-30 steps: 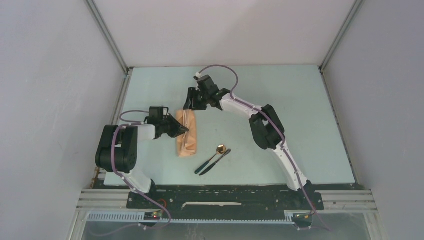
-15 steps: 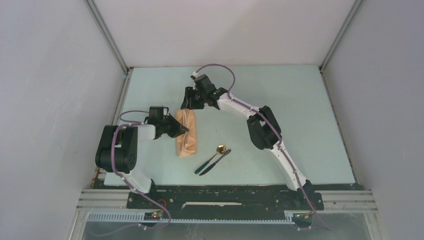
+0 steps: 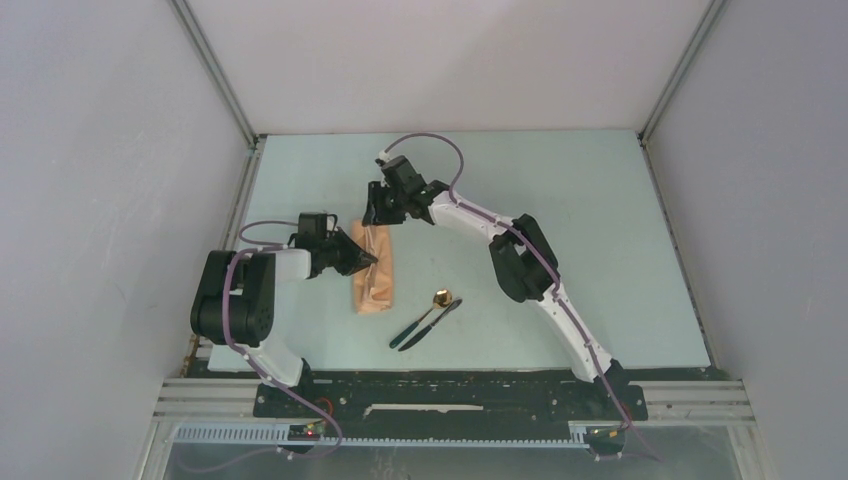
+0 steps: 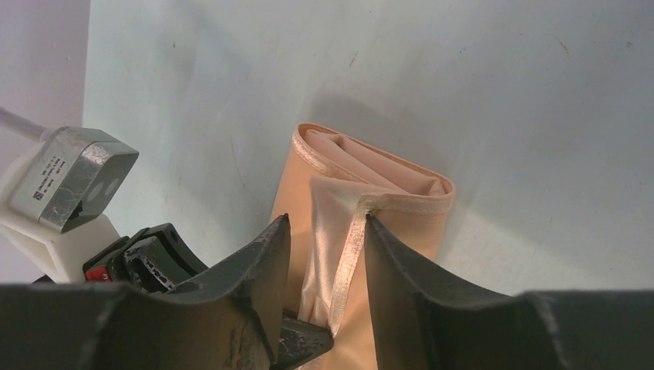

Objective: Fold the napkin into a case and place the utensils inside
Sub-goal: Pick up the top corner of the smaller rectangle folded napkin.

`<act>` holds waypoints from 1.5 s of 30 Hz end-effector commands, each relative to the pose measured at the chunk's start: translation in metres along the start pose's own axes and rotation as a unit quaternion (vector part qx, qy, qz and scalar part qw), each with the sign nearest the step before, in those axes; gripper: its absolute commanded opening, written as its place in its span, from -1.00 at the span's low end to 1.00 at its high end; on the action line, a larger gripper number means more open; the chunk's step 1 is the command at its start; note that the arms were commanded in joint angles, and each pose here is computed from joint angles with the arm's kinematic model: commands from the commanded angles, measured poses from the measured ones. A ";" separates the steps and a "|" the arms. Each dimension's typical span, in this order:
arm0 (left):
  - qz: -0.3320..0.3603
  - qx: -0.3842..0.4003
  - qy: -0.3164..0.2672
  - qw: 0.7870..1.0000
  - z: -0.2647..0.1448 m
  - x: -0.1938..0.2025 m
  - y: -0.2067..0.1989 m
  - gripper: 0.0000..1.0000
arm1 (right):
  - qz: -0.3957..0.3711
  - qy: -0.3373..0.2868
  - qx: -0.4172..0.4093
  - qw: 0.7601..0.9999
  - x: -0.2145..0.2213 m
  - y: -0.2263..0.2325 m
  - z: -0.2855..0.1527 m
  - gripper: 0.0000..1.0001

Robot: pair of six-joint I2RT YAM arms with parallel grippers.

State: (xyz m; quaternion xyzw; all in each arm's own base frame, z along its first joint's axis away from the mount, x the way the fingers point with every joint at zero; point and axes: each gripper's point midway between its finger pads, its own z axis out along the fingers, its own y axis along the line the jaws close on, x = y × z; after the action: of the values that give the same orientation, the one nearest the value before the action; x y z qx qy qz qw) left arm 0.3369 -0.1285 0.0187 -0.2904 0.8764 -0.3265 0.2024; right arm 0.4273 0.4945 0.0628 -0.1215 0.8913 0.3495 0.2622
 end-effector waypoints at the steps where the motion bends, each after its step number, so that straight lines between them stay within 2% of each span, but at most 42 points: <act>1: -0.001 -0.021 -0.005 1.000 -0.004 0.003 0.013 -0.80 | -0.019 -0.018 0.006 1.000 -0.008 0.005 0.002 -0.03; 7: 0.000 -0.022 -0.007 1.000 -0.004 0.003 0.013 -0.80 | -0.026 -0.015 0.048 0.998 -0.001 -0.008 0.003 0.15; 11: -0.003 -0.021 -0.006 1.000 -0.004 0.004 0.014 -0.80 | -0.025 -0.009 0.053 0.998 0.007 -0.010 0.010 0.14; 17: -0.003 -0.019 -0.005 1.000 -0.003 0.005 0.014 -0.80 | -0.026 -0.008 0.025 0.999 0.009 -0.001 0.020 -0.04; 24: -0.003 -0.023 -0.004 1.000 -0.003 0.006 0.017 -0.80 | -0.030 -0.019 0.007 0.999 -0.002 0.006 0.015 -0.34; 29: -0.002 -0.021 -0.006 1.000 -0.004 0.006 0.016 -0.79 | -0.031 -0.026 -0.012 0.999 -0.012 0.015 0.006 -0.70; 32: 0.004 -0.019 -0.014 1.000 -0.009 0.003 0.011 -0.66 | -0.029 -0.027 -0.028 0.999 -0.014 0.020 0.003 -0.87; 34: 0.008 -0.014 -0.022 1.000 -0.016 0.000 0.005 -0.44 | -0.025 -0.026 -0.035 0.999 -0.015 0.022 0.001 -1.00; 36: 0.017 -0.004 -0.032 0.999 -0.024 -0.003 -0.004 -0.34 | -0.020 -0.028 -0.040 0.999 -0.016 0.022 -0.002 -1.00; 39: 0.028 -0.003 -0.047 0.998 -0.031 -0.011 -0.011 -0.46 | -0.019 -0.034 -0.048 0.998 -0.020 0.025 -0.006 -1.00; 41: 0.023 -0.012 -0.034 0.999 -0.028 -0.008 -0.008 -0.46 | -0.020 -0.035 -0.046 0.998 -0.021 0.025 -0.007 -1.00; 45: 0.016 -0.003 -0.018 1.000 -0.019 -0.006 -0.010 -0.26 | -0.014 -0.034 -0.051 0.998 -0.021 0.026 -0.008 -1.00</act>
State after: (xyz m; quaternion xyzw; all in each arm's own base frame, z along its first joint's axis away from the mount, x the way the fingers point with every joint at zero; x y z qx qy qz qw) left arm 0.3292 -0.1201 0.0400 -0.2890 0.8761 -0.3120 0.2270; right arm 0.4242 0.5020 0.0376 -0.1361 0.8878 0.3580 0.2553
